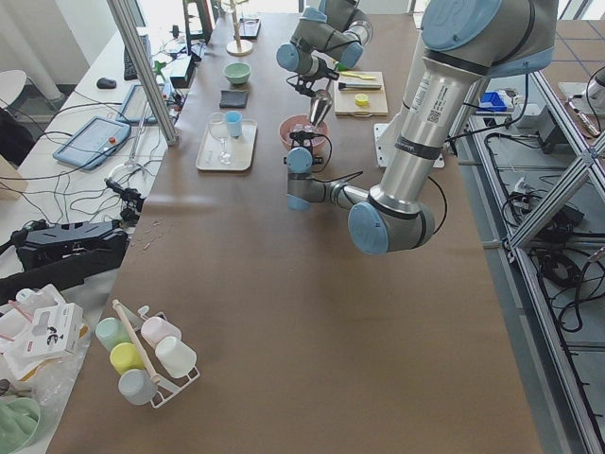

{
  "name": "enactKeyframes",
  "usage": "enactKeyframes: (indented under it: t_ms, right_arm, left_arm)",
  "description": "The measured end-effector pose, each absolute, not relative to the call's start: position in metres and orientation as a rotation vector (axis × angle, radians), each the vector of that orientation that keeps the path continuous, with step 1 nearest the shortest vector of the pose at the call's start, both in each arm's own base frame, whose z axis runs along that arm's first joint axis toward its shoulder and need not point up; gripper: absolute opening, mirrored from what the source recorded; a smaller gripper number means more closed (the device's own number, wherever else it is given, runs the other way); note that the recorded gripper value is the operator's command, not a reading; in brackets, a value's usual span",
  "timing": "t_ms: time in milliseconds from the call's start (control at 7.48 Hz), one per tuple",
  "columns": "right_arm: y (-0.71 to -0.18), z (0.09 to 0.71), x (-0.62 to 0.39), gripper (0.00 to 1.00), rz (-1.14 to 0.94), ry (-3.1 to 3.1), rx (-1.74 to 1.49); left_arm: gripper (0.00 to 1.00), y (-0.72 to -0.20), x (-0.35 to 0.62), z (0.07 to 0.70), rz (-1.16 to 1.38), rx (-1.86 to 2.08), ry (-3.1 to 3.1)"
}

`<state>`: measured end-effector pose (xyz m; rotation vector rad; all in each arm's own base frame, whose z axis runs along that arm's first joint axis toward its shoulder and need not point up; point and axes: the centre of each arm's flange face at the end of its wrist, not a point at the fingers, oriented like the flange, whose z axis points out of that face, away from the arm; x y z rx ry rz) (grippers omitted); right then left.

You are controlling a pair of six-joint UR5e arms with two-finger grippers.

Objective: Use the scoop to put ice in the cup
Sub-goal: 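Swing the right arm over and dip the scoop into the ice cubes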

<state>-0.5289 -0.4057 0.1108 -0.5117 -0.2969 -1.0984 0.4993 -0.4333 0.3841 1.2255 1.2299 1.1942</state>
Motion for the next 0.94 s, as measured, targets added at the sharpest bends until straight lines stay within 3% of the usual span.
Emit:
enactKeyframes:
  t_ms: [935]
  right_arm:
    - [-0.413,0.123,-0.557,0.0,-1.121,-0.284,-0.49]
  left_arm:
    - [0.98,-0.436,0.496,0.383,1.189,1.241,1.228]
